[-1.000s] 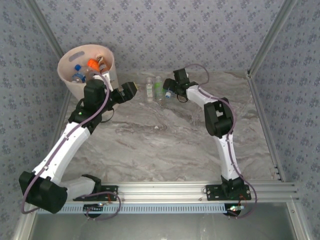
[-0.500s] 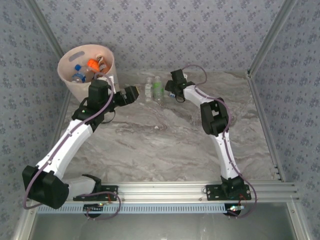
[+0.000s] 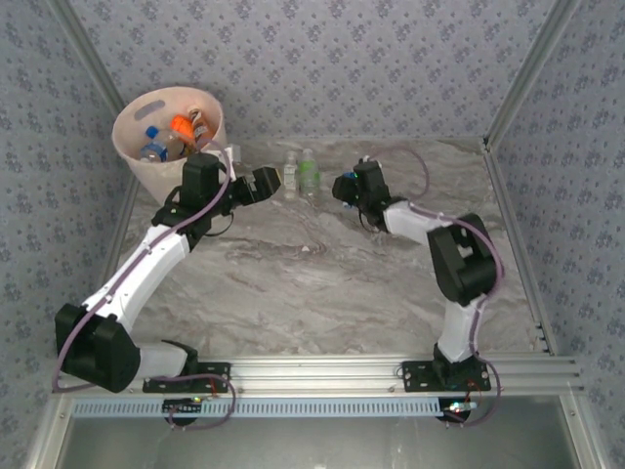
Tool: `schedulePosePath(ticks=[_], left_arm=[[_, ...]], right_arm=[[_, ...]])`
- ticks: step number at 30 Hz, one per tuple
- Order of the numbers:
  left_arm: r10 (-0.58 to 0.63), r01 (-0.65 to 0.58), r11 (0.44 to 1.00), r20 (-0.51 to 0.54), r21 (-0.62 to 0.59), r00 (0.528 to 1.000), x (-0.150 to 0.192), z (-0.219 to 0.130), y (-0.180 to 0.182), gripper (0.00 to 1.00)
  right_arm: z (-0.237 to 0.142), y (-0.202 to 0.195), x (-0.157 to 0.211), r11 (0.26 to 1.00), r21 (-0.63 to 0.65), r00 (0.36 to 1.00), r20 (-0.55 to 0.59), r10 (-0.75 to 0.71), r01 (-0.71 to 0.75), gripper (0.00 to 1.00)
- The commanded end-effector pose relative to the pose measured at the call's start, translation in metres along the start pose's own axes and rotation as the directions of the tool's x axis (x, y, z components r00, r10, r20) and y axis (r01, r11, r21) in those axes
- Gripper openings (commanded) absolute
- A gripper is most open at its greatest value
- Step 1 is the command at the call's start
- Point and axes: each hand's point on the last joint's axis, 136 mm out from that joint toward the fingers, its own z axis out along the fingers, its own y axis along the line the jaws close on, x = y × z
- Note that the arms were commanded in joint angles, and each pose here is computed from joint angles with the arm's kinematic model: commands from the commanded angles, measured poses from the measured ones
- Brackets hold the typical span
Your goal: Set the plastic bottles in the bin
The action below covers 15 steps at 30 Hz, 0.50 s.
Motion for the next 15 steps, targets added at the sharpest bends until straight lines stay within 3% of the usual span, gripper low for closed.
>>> schedulePosePath(ticks=[1,8,15], left_arm=[[-0.047,0.046,0.996,0.004,0.079,0.999,-0.001,0.01,-0.009,0.98],[-0.091,0.108,0.975,-0.094,0.195,0.991,0.017,0.032,-0.028,0.98],[-0.015,0.045,0.951,-0.099,0.305,0.995,0.026,0.037,-0.068,0.98]], right_arm=[[-0.032,0.031,-0.004,0.982,-0.19,0.997,0.074,0.015,0.0,0.52],[-0.096,0.074,0.013,0.899,-0.411,0.988,0.095,-0.125,0.153,0.52],[-0.129,0.115,0.025,0.779,-0.58,0.971,0.119,-0.206,0.236,0.52]])
